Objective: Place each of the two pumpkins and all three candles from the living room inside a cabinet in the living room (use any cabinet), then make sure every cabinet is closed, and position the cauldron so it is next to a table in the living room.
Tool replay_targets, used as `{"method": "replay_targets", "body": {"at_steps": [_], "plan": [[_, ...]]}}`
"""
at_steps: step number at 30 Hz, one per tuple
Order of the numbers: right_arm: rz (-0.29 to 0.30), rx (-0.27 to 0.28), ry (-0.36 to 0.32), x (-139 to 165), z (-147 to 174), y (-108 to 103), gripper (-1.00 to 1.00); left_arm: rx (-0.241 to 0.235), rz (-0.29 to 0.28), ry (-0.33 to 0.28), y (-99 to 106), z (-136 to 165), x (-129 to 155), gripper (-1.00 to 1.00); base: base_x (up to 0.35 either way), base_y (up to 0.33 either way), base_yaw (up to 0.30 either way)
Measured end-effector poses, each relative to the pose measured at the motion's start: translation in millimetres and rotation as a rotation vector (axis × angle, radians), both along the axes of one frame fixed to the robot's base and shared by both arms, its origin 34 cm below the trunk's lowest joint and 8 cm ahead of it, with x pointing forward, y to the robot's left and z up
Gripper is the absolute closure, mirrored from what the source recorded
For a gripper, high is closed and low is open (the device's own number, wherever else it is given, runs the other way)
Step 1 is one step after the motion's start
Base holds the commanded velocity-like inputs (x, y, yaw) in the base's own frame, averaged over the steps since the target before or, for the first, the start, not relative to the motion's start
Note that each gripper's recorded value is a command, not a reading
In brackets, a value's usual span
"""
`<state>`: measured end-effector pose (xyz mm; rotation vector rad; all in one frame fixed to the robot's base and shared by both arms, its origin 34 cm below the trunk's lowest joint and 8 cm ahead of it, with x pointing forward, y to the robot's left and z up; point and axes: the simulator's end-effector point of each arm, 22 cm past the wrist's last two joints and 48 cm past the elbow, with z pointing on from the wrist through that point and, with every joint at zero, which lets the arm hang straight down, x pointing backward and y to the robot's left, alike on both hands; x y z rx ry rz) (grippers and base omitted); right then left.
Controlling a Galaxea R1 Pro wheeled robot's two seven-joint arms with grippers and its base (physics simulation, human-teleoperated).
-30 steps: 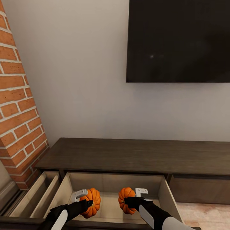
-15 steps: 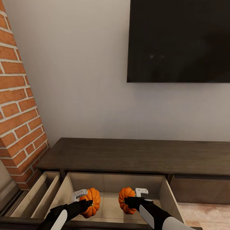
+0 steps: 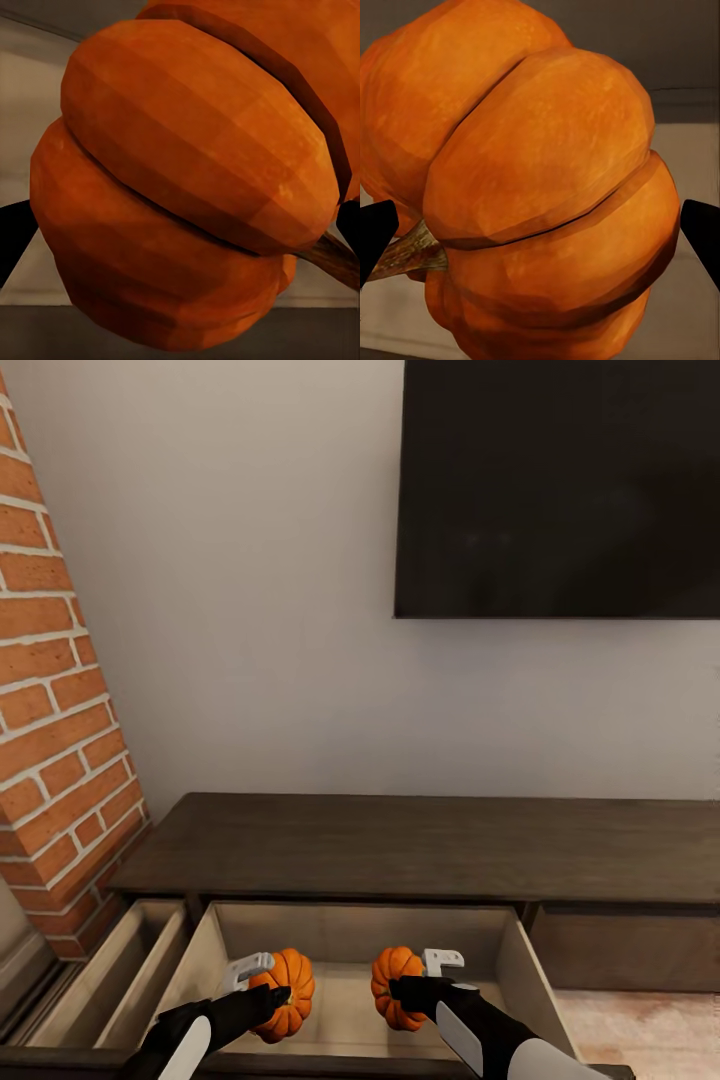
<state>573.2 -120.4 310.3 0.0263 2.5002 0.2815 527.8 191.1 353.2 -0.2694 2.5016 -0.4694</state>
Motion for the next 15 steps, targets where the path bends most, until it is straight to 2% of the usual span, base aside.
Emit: {"method": "replay_targets", "body": {"at_steps": [5, 15], "plan": [[0.000, 0.000, 0.000, 0.0, 0.0, 0.0, 1.00, -0.003, 0.000, 0.000, -0.5, 0.2, 0.1, 1.00, 0.000, 0.008, -0.204], [0.000, 0.000, 0.000, -1.8, -6.7, 0.1, 1.00, -0.002, 0.001, 0.000, -0.3, -6.6, -1.9, 1.00, 0.000, 0.000, -0.019]]}}
